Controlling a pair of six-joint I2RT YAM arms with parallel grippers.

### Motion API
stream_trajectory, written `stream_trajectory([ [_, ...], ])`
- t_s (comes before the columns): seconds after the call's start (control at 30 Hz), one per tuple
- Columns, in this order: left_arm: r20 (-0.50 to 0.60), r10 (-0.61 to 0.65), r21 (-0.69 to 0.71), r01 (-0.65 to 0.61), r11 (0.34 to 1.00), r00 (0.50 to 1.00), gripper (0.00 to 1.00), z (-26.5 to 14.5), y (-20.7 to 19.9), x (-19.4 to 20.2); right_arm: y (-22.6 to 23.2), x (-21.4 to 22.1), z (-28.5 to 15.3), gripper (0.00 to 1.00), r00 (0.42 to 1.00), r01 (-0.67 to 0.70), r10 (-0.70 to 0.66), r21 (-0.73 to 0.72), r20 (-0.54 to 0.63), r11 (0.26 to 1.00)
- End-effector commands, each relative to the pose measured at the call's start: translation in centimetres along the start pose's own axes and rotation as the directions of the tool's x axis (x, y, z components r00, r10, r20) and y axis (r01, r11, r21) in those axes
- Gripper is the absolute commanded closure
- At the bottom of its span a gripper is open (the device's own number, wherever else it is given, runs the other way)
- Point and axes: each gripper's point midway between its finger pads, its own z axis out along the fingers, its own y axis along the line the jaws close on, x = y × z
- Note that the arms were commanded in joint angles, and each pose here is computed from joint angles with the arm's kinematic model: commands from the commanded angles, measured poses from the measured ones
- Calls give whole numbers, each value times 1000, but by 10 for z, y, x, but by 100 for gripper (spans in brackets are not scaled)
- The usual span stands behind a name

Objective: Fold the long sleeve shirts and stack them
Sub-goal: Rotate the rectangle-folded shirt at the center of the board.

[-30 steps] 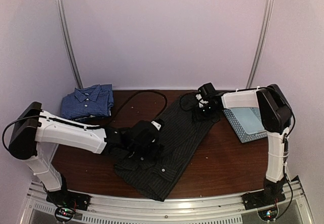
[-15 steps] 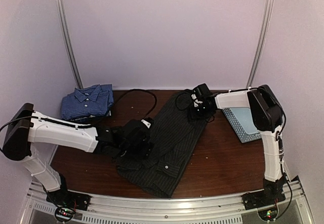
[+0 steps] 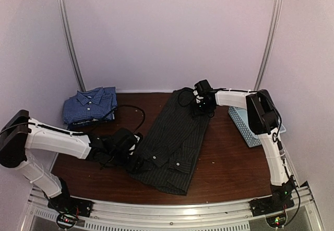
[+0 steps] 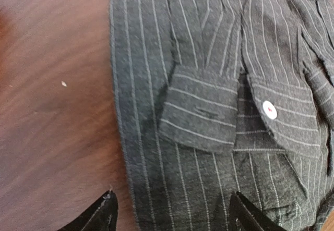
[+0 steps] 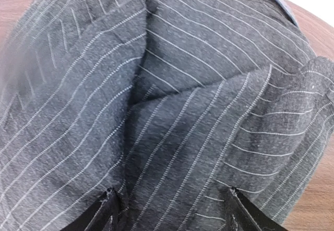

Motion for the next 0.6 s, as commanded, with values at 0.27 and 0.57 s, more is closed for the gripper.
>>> stream_trajectory([
  [0.27, -80, 19, 267, 3, 964, 997, 31, 13, -46, 23, -15, -2, -96, 29, 996, -44, 46, -25, 76, 999],
  [0.57, -91, 179, 331, -140, 933, 980, 32, 8, -93, 44, 0, 42, -154, 28, 992, -86, 100, -163, 75, 983],
])
